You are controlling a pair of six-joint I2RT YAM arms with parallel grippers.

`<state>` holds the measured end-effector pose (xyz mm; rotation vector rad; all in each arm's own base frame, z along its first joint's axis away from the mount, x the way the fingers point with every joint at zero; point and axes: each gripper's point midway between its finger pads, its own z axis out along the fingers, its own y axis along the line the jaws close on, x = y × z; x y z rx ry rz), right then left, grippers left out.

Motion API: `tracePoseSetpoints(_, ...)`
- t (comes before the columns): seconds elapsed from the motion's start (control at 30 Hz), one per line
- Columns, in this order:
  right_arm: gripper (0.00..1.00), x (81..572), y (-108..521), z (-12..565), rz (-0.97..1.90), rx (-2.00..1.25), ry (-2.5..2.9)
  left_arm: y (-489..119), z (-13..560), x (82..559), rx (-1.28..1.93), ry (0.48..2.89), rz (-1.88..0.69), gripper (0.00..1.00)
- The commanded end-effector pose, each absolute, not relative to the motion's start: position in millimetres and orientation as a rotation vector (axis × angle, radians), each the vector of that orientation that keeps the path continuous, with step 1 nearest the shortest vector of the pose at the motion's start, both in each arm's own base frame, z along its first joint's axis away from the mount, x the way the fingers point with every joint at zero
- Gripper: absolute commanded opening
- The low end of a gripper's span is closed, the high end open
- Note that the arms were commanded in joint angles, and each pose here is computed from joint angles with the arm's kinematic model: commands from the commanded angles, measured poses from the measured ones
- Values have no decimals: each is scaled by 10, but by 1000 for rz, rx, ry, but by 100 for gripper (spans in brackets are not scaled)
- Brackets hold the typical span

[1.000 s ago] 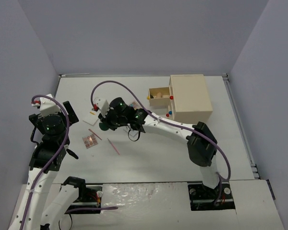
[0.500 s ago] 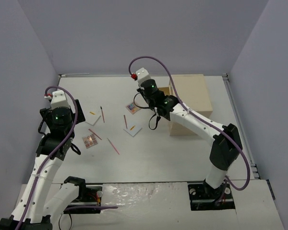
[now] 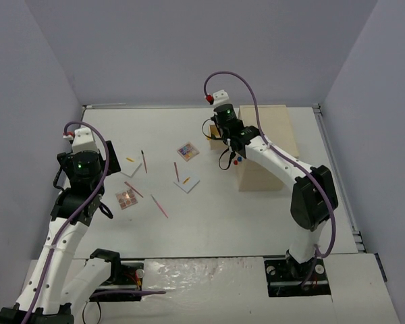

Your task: Organize the makeup

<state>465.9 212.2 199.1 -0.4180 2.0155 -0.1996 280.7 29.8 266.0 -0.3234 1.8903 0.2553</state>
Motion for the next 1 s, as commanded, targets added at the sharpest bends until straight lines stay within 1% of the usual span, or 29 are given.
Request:
tracePoseSetpoints(0.0, 0, 4818, 2223, 2275, -94, -352, 1950, 294, 3041, 2879, -354, 1782, 208, 97)
tracePoseSetpoints(0.17, 0, 4843, 2215, 2234, -78, -348, 1960, 285, 3037, 2885, -352, 1784, 203, 97)
tracePoseSetpoints(0.2, 3, 4840, 2219, 2231, -75, -349, 1960, 283, 3037, 2888, -351, 1784, 202, 97)
tracePoseSetpoints(0.27, 13, 4823, 2229, 2262, -64, -350, 1956, 276, 3043, 2891, -349, 1783, 198, 97)
tracePoseSetpoints(0.43, 28, 4794, 2204, 2330, -60, -340, 1948, 239, 3032, 2915, -334, 1791, 181, 97)
tracePoseSetpoints(0.53, 34, 4761, 2210, 2429, -41, -338, 1932, 200, 3009, 2939, -316, 1804, 164, 97)
tracePoseSetpoints(0.57, 39, 4749, 2212, 2460, -34, -338, 1927, 180, 3005, 2951, -308, 1806, 155, 97)
tracePoseSetpoints(0.7, 52, 4659, 2197, 2805, 14, -325, 1871, -7, 2951, 3076, -246, 1845, 67, 97)
tracePoseSetpoints(0.83, 72, 4553, 2015, 3213, 20, -271, 1806, -303, 2880, 3301, -174, 1911, -68, 97)
tracePoseSetpoints(0.97, 89, 4478, 1573, 3339, -18, -175, 1818, -638, 2748, 3548, -96, 1998, -189, 97)
